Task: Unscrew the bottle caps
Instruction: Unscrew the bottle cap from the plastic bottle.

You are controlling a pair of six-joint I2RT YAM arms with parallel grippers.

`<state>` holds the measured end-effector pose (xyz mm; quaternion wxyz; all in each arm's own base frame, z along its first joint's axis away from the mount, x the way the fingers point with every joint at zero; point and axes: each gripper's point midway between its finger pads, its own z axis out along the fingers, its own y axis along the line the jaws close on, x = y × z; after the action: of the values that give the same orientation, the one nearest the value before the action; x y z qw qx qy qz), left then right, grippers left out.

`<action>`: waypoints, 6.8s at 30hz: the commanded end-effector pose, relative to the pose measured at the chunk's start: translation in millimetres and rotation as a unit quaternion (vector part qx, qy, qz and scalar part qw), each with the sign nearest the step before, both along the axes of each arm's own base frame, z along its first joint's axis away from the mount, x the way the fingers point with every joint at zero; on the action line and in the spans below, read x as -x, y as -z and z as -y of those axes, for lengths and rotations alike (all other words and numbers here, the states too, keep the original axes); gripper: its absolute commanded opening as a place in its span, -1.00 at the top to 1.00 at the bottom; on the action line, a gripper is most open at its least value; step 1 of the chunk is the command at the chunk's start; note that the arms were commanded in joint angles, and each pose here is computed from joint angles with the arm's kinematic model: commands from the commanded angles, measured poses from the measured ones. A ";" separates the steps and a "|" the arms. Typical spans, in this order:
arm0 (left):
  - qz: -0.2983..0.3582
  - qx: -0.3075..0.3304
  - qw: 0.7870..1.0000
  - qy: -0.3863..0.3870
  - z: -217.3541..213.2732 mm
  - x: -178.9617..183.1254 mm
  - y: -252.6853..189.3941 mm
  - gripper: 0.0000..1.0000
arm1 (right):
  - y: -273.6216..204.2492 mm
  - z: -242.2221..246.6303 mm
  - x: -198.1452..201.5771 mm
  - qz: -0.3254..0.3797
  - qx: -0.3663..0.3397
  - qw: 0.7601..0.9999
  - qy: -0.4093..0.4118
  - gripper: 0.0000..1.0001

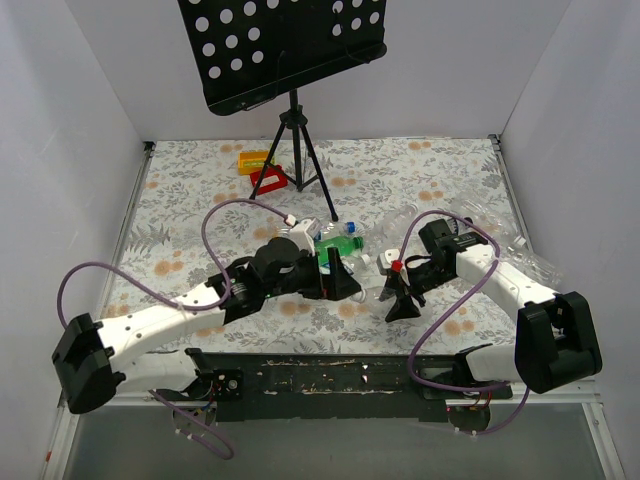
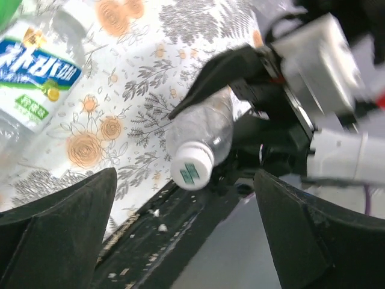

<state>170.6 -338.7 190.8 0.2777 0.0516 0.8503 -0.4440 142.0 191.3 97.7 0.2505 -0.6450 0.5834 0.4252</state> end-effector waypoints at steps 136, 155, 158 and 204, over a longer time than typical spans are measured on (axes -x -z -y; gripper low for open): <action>0.514 0.016 0.787 0.340 23.2 25.6 -12.5 -0.76 | -13.7 -7.4 16.0 0.017 -0.027 0.998 -0.052 0.90; 0.486 0.028 0.792 0.368 21.2 37.3 -2.9 -0.32 | -9.5 -7.2 14.5 0.007 -0.018 0.999 -0.049 0.90; 0.486 0.031 0.794 0.362 19.0 37.1 -4.5 -0.28 | -9.5 -7.1 14.3 0.009 -0.018 0.999 -0.050 0.90; 0.030 0.088 0.996 0.011 22.7 -16.8 -27.6 0.40 | 2.6 -3.9 10.3 -0.011 0.008 0.999 -0.038 0.90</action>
<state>159.5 -354.5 179.0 0.2344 0.0741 0.8299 -0.5009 136.3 198.6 96.5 0.2427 -0.6602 0.5596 0.4382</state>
